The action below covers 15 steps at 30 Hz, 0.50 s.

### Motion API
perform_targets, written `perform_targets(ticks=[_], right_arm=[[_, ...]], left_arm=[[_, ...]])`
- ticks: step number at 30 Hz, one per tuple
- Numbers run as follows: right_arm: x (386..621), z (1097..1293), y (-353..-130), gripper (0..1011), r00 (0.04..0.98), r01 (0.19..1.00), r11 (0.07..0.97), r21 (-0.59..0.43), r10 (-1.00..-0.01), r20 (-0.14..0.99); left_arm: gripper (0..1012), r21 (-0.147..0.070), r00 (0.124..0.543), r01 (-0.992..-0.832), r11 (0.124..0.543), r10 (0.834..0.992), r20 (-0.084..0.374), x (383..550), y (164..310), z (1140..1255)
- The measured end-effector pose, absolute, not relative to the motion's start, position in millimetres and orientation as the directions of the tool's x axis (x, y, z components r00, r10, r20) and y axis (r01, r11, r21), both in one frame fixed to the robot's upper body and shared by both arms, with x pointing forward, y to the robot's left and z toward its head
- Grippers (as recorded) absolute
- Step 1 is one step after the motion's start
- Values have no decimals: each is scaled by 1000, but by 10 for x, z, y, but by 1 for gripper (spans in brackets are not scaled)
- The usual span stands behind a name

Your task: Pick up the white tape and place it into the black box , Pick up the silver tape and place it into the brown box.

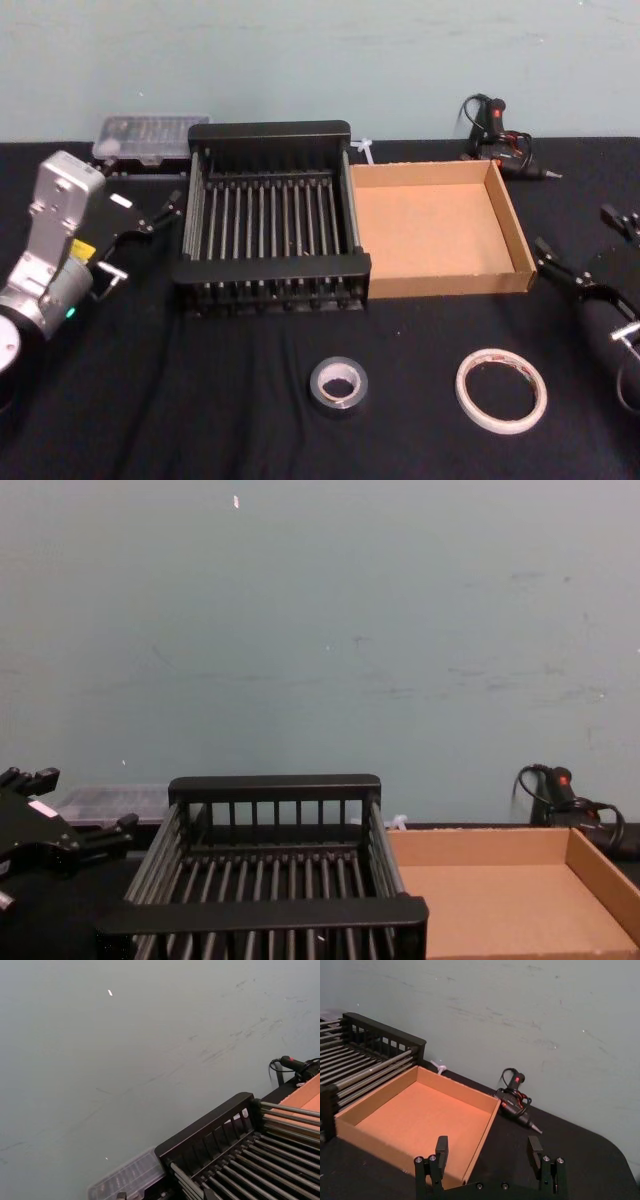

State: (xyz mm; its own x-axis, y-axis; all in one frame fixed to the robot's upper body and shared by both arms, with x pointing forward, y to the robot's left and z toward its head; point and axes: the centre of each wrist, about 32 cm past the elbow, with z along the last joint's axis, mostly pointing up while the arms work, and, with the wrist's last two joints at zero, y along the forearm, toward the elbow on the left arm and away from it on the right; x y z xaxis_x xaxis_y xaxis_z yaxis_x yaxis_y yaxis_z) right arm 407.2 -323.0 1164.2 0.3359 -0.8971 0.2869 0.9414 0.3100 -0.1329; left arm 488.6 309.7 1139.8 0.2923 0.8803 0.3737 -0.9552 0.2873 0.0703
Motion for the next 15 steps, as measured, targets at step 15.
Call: perform_targets(ticks=[15], right_arm=[[3596,11709,-3292,1000,380,917,342,-205,-904,194]], left_arm=[[1001,70,292,-955,287,880,374,4886,3097,11398]])
